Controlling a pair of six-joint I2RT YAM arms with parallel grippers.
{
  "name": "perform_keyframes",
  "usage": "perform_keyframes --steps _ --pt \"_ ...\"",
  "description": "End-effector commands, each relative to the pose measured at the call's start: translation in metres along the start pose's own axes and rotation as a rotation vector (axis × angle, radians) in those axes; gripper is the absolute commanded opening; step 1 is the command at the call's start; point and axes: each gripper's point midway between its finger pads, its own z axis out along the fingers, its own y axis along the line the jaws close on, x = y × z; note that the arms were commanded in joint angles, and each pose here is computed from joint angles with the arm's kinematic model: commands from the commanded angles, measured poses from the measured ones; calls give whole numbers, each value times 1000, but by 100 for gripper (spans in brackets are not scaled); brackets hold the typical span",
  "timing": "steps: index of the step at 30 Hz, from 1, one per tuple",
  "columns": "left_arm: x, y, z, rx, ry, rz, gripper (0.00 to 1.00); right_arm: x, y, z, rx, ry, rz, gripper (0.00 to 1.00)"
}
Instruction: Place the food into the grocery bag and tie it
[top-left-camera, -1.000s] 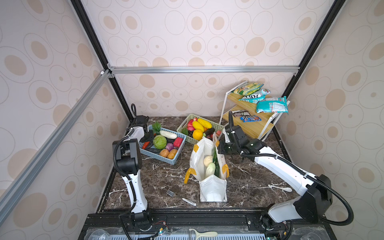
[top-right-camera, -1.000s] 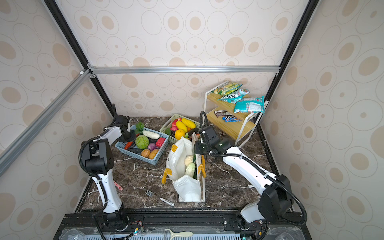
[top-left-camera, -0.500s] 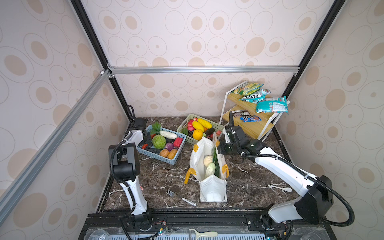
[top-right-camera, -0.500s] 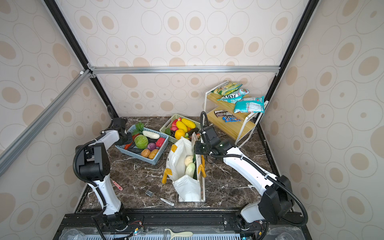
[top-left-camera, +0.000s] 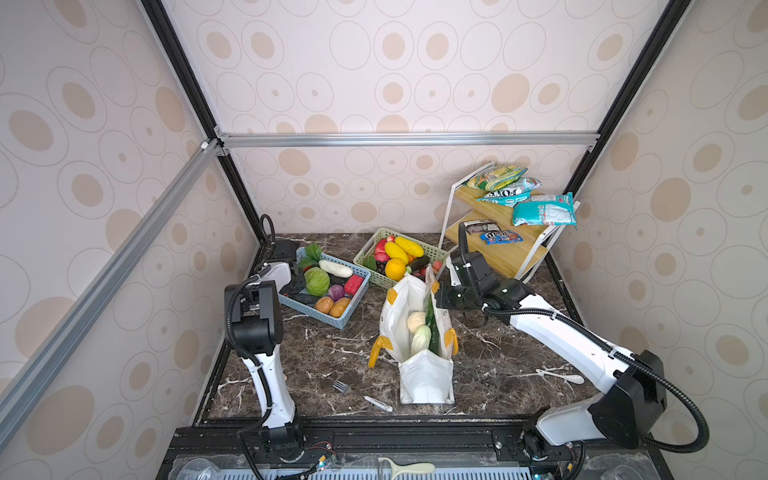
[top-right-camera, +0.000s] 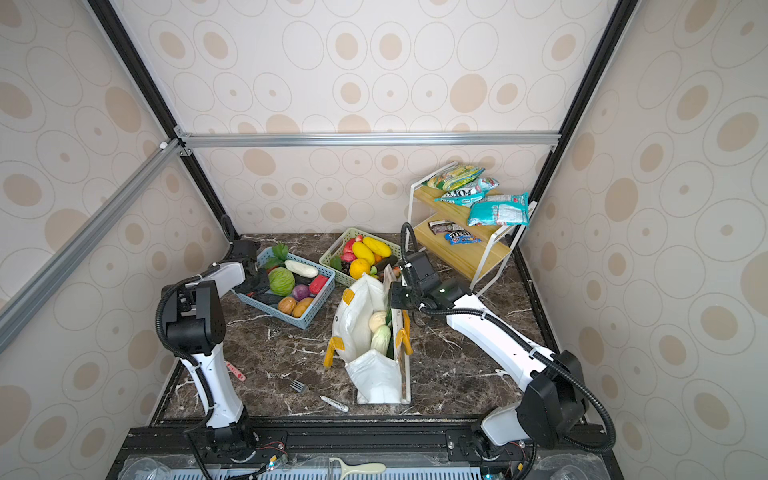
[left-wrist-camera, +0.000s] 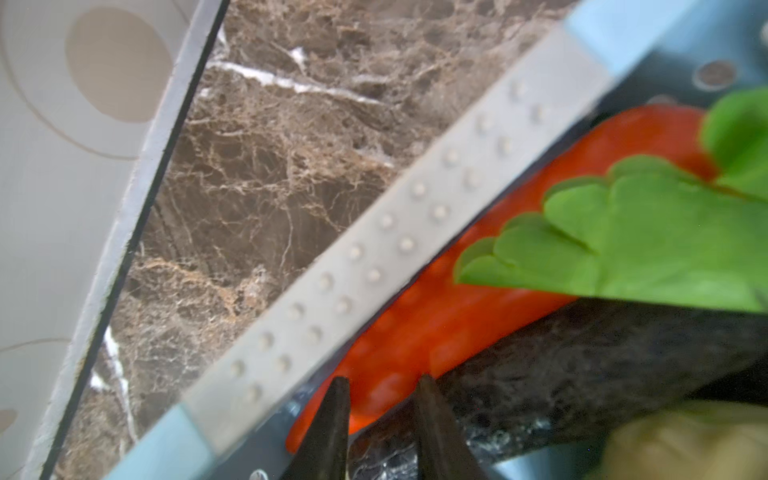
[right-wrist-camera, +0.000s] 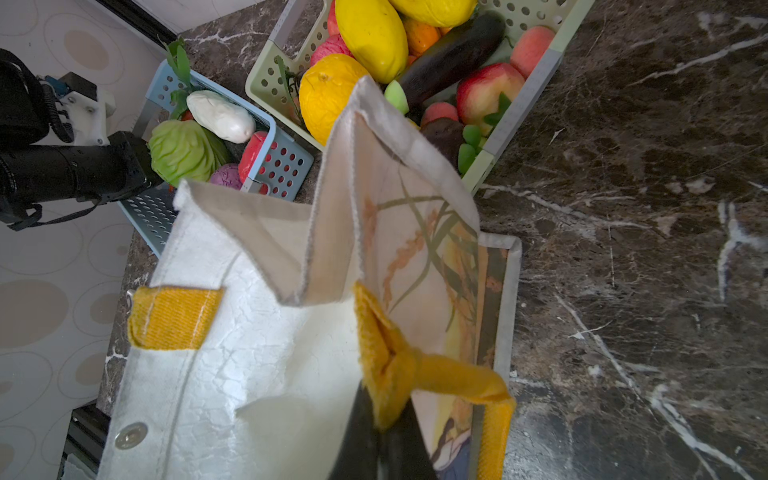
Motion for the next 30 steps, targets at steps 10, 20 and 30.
perform_keyframes --steps 10,20,30 --pt "-9 -40 -27 275 69 -19 20 -1 -2 -13 -1 -42 1 0" --pt "-51 -54 -83 348 -96 -101 50 2 -8 -12 16 -61 -10 0" --pt "-23 -86 -87 313 -47 -19 74 2 -7 -10 8 -60 -13 0"
